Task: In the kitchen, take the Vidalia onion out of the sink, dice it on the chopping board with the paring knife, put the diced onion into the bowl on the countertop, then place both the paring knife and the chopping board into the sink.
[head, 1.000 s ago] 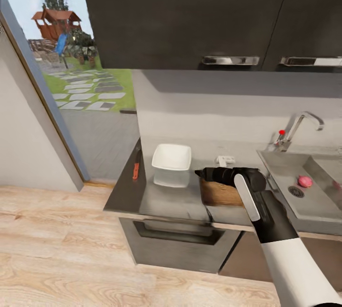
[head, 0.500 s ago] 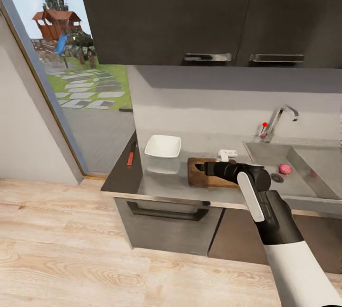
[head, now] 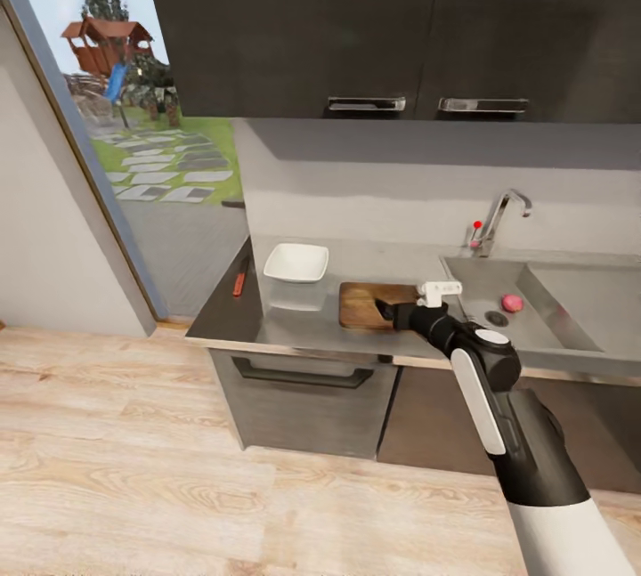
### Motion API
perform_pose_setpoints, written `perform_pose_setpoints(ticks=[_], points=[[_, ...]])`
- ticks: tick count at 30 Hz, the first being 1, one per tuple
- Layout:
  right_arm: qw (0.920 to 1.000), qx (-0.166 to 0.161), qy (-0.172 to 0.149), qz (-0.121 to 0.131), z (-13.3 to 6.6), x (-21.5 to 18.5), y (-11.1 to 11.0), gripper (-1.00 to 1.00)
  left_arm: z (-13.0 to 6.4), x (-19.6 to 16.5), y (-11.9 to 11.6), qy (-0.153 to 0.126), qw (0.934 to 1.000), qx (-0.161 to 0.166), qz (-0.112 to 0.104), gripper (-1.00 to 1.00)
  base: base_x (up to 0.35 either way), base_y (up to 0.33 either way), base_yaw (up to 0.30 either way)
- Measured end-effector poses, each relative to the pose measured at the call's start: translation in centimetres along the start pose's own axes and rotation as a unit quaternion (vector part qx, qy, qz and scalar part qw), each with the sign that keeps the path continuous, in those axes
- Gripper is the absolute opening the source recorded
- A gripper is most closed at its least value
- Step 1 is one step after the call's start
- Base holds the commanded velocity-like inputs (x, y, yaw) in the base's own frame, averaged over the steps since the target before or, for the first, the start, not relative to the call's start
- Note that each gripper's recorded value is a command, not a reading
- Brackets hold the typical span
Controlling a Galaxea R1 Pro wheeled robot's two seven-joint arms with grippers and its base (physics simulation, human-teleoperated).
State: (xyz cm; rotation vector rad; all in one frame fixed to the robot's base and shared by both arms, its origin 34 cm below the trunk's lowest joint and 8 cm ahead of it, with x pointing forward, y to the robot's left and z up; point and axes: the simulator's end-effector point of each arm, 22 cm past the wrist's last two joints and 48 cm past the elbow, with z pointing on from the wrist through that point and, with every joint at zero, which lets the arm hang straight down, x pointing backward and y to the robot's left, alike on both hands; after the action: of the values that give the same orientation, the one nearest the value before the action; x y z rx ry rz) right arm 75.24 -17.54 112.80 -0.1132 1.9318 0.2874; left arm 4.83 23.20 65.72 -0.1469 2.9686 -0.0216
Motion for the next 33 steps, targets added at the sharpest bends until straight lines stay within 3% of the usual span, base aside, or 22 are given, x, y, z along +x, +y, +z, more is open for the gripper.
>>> perform_pose_setpoints(ticks=[4, 8, 11, 13, 22, 25, 28, 33], points=[[0.9999, 0.003, -0.014, -0.001, -0.4, 0.4, -0.1, 1.00, 0.2, -1.2, -0.1, -0.013, 0.9999, 0.001, 0.000, 1.00, -0.006, -0.003, 0.000], [0.9993, 0.007, -0.037, 0.003, -1.0, 1.6, -0.2, 1.00, 0.5, -5.3, 0.0, -0.056, 0.9985, 0.001, 0.002, 1.00, 0.000, 0.000, 0.000], [0.9993, 0.012, -0.036, 0.003, -1.4, 3.4, -0.5, 1.00, 0.6, -7.4, 0.0, -0.077, 0.9970, 0.001, 0.002, 1.00, 0.000, 0.000, 0.000], [0.9987, 0.030, -0.039, -0.016, -2.3, 6.0, -1.2, 1.00, 0.6, -9.5, 0.0, -0.099, 0.9951, 0.002, 0.003, 1.00, 0.000, 0.000, 0.000], [0.9985, 0.043, -0.023, -0.024, -4.8, 12.7, -1.4, 1.00, 0.4, -12.6, 0.9, -0.130, 0.9914, -0.001, 0.009, 1.00, 0.000, 0.000, 0.000], [0.9985, 0.049, -0.015, -0.017, -7.8, 17.7, -1.6, 1.00, 0.4, -14.7, 1.2, -0.149, 0.9888, -0.002, 0.011, 1.00, 0.000, 0.000, 0.000], [0.9982, 0.059, -0.006, -0.013, -12.2, 23.0, -1.8, 1.00, 0.4, -16.9, 1.2, -0.168, 0.9856, -0.001, 0.012, 1.00, 0.000, 0.000, 0.000], [0.9975, 0.069, 0.011, -0.005, -16.9, 27.6, -1.5, 1.00, 0.0, -18.9, 1.0, -0.189, 0.9819, 0.000, 0.011, 1.00, 0.000, 0.000, 0.000]])
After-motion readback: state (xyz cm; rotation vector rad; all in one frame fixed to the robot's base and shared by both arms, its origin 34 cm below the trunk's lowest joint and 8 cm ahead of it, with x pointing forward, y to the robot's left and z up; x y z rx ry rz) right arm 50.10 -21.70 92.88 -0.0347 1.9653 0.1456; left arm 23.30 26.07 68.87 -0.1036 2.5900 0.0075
